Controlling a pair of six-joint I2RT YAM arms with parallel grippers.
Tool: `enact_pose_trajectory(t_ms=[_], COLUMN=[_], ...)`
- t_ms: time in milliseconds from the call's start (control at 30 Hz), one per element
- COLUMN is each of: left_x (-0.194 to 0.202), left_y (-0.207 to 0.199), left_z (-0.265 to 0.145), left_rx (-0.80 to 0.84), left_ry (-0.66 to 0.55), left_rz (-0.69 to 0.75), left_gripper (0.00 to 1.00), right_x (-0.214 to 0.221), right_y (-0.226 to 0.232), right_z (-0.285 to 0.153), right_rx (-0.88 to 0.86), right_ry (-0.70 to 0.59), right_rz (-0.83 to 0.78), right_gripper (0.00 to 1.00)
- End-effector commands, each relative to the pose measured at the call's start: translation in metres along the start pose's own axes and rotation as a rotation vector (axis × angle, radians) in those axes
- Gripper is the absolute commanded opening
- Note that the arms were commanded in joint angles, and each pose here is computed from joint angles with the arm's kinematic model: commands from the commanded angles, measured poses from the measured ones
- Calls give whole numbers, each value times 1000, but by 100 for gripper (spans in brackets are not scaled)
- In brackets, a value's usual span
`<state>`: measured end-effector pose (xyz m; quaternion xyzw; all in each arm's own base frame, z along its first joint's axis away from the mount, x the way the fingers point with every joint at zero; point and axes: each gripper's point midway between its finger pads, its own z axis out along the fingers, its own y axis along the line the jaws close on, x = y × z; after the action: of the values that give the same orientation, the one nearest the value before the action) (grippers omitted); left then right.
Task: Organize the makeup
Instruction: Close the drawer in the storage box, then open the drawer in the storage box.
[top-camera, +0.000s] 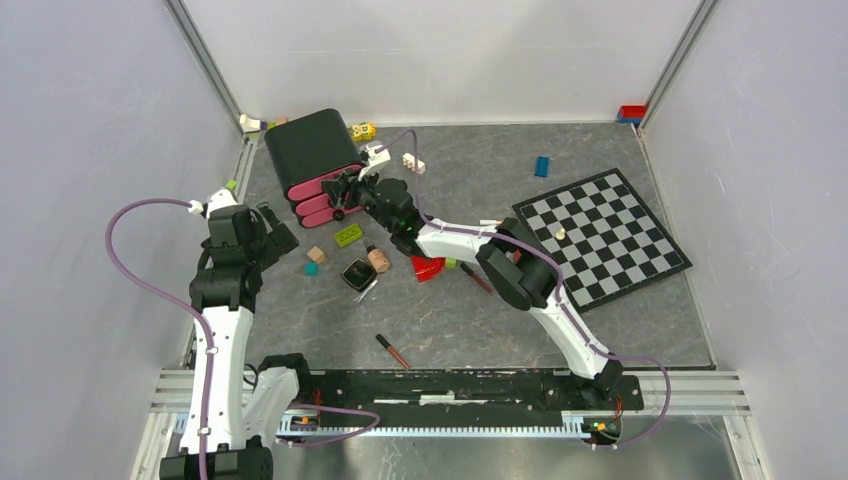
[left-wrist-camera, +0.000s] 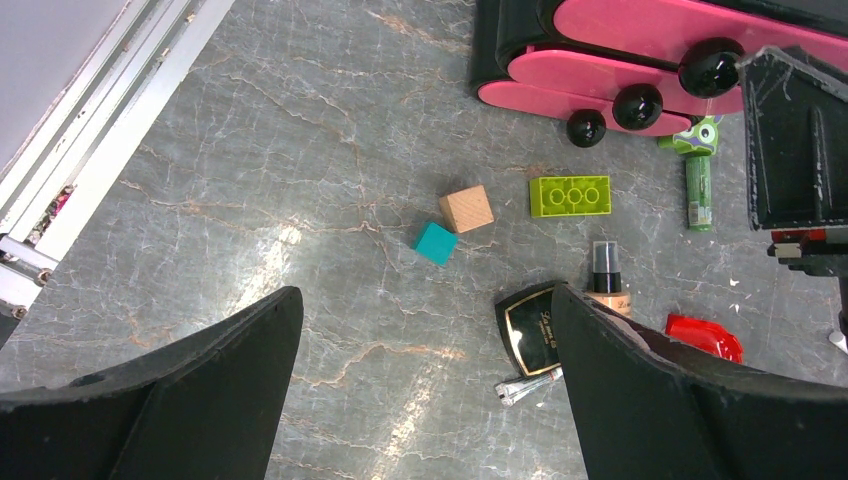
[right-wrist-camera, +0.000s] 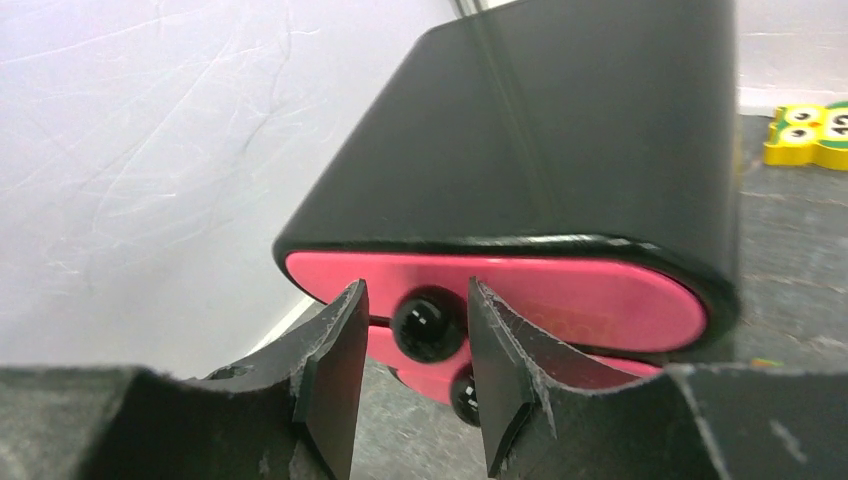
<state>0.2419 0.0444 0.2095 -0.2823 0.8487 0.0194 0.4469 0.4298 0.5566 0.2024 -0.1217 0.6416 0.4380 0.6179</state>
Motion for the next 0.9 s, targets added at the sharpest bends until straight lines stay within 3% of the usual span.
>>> enact_pose_trajectory(t_ms=[0,100,533,867], left_x=[-9,-9,-10,-10], left_y=[-4,-4,-4,-4], left_z=[-2,-1,-2,-2], left_rx=[21,22,22,23], left_ry=[-38,-37,-40,-39], left_rz=[7,7,7,7], left_gripper=[100,100,100,100], right_x=[-72,-70,-31,-18], right_y=[19,14,-17,-26], right_z=[-14,-25,-19,-6], right_rx=[-53,-29,103,137], right_ry=[-145,-135,-46,-41], right_rz=[-17,-4,49,86], right_gripper=[47,46,22,19])
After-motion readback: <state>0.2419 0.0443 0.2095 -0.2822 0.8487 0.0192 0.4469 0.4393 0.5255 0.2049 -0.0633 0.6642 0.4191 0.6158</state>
